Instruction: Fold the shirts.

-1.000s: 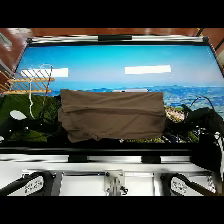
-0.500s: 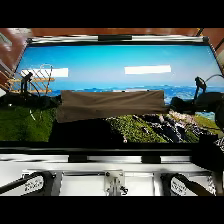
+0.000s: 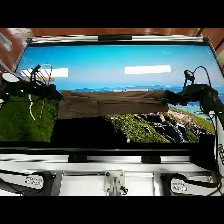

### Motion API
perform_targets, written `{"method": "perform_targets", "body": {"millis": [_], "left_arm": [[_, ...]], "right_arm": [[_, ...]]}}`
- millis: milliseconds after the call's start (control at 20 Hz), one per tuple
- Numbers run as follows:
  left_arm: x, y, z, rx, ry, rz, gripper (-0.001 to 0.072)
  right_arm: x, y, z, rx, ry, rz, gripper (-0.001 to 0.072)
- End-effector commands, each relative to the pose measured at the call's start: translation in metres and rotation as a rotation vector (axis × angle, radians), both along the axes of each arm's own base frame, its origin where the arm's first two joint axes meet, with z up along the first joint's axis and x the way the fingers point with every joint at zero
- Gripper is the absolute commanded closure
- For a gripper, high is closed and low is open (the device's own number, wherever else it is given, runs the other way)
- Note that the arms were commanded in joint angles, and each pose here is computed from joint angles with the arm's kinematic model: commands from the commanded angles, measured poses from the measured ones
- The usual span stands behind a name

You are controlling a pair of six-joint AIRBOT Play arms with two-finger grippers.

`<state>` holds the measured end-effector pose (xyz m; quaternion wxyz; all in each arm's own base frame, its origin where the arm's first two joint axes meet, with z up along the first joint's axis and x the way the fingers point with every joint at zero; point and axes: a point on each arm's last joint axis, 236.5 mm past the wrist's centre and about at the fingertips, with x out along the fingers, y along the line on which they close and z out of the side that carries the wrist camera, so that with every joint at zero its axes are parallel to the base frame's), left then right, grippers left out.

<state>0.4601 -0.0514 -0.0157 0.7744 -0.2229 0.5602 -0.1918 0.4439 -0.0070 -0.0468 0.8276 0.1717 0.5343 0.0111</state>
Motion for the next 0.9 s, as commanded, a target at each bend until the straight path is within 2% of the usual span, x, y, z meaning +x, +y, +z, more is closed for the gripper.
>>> {"method": "perform_targets", "body": {"millis": [0, 50, 100, 150, 200, 250, 400, 600, 850], "left_arm": [[0.003, -0.010, -0.033, -0.018, 0.075, -0.011, 0.0675], [0.002, -0.010, -0.038, -0.022, 0.088, -0.009, 0.0674], [0.000, -0.010, -0.039, -0.025, 0.098, -0.008, 0.0620], [-0.001, -0.010, -0.038, -0.028, 0.102, -0.013, 0.0461], [-0.004, -0.011, -0.034, -0.033, 0.110, -0.026, 0.0278], [-0.006, -0.012, -0.028, -0.040, 0.113, -0.045, 0.0242], [-0.007, -0.016, -0.007, -0.051, 0.110, -0.099, 0.0244], [-0.009, -0.025, 0.011, -0.056, 0.102, -0.153, 0.0245], [-0.011, -0.036, 0.028, -0.055, 0.065, -0.176, 0.0245]], "right_arm": [[0.005, -0.002, -0.024, -0.007, 0.032, -0.008, 0.0626], [0.005, -0.002, -0.025, -0.008, 0.033, -0.009, 0.0553], [0.006, -0.002, -0.024, -0.005, 0.031, -0.009, 0.0271], [0.006, -0.001, -0.019, -0.005, 0.036, 0.005, 0.0142], [0.008, -0.002, -0.011, -0.014, 0.035, 0.022, 0.0142], [0.012, -0.006, -0.003, -0.034, 0.020, 0.030, 0.0137], [0.021, -0.027, 0.004, -0.022, -0.001, -0.068, 0.0049], [0.005, -0.018, -0.037, 0.175, 0.145, -0.135, 0.0049], [0.000, 0.011, -0.065, 0.243, 0.221, -0.109, 0.0053]]}}
